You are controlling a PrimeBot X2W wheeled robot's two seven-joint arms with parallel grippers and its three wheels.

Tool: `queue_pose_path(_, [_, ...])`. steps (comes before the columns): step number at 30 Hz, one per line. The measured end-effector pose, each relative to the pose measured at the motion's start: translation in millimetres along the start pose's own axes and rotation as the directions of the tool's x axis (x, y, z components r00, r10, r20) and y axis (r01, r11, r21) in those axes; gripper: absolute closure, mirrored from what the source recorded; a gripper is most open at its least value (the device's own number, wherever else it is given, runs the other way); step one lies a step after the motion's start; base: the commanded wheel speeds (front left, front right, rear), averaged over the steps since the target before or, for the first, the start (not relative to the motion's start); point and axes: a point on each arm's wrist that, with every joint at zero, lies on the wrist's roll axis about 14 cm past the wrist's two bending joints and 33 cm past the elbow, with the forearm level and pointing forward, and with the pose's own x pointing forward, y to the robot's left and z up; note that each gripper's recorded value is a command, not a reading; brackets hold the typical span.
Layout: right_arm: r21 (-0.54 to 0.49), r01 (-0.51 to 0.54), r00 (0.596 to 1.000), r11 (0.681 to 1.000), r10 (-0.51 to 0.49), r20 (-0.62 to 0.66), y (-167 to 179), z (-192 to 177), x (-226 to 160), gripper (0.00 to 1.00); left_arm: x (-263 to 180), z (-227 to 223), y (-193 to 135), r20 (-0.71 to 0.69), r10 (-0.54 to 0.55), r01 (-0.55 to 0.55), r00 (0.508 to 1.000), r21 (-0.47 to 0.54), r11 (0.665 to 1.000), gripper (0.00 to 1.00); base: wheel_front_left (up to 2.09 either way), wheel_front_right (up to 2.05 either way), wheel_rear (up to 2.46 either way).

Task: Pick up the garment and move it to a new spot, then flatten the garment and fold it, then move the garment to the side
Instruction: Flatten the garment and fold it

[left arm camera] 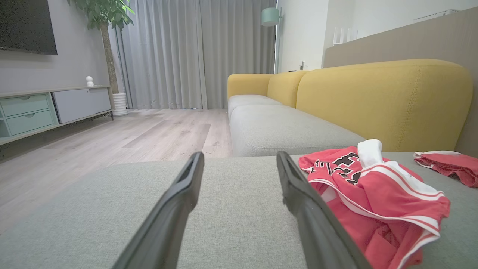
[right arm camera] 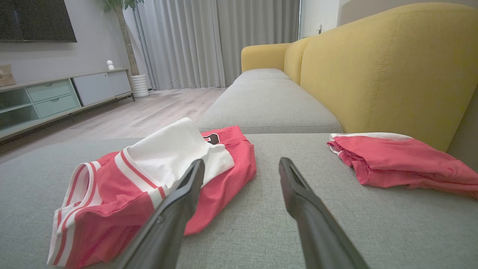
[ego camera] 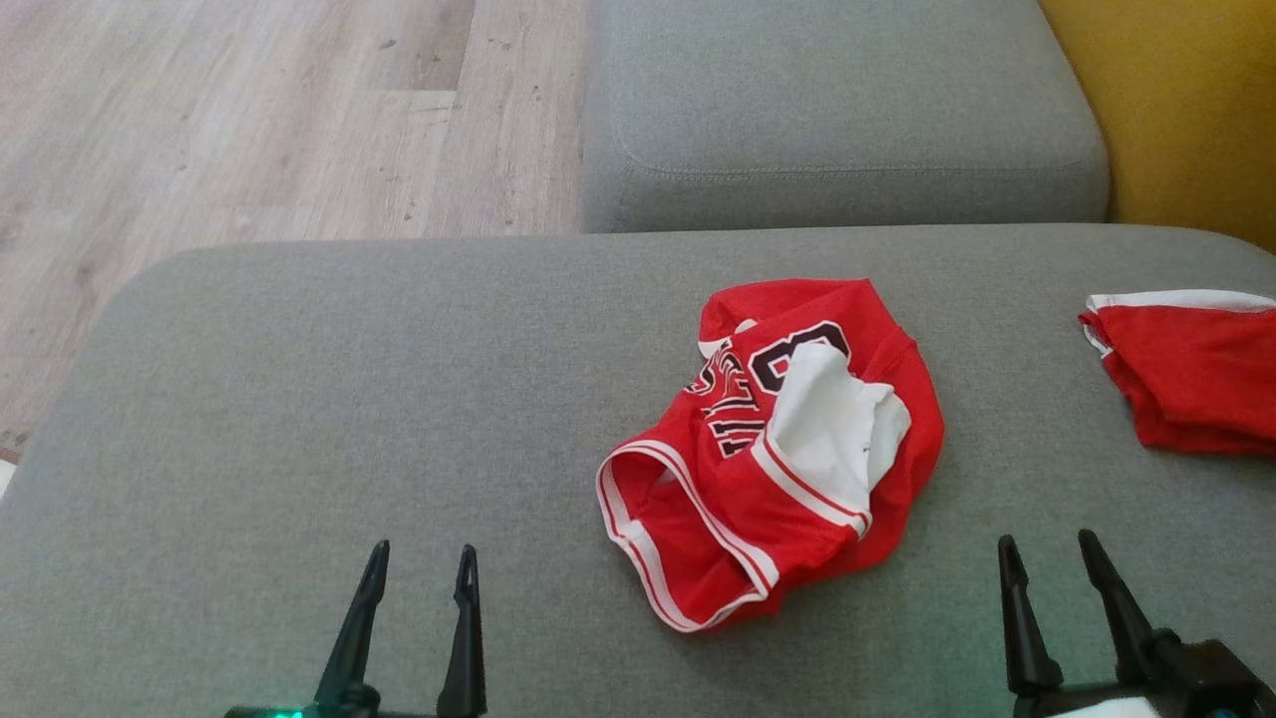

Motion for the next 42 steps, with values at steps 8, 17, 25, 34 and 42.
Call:
queue_pose_path(8, [0.001, 0.000, 1.000, 1.000, 0.000, -0.004, 0, -1, -2, 0.00, -1, -1, -1, -0.005, 0.000, 0.000, 1.000, -0.002, 1.000, 0.00, 0.00, 0.00, 0.00])
queue_pose_path(17, [0.002, -0.001, 1.000, 1.000, 0.001, -0.010, 1, -3, -2, 0.00, -1, -3, -1, -0.012, -0.001, 0.001, 1.000, -0.003, 1.000, 0.00, 0.00, 0.00, 0.00])
queue_pose_path(25, [0.007, 0.006, 0.999, 1.000, -0.006, -0.034, -1, -10, -1, 0.00, 2, -19, -21, -0.067, -0.078, 0.076, 0.995, -0.036, 0.996, 0.00, 0.00, 0.00, 0.00])
queue_pose_path(34, [0.010, 0.029, 0.997, 1.000, -0.028, -0.066, -6, -19, 1, 0.00, 33, -18, -114, -0.048, -0.424, 0.420, 0.904, -0.077, 0.904, 0.00, 0.00, 0.00, 0.00])
queue_pose_path(42, [0.002, 0.079, 0.995, 0.997, -0.078, -0.067, -22, -18, 12, 0.00, 37, -52, -184, -0.140, -0.673, 0.671, 0.726, -0.068, 0.738, 0.00, 0.00, 0.00, 0.00])
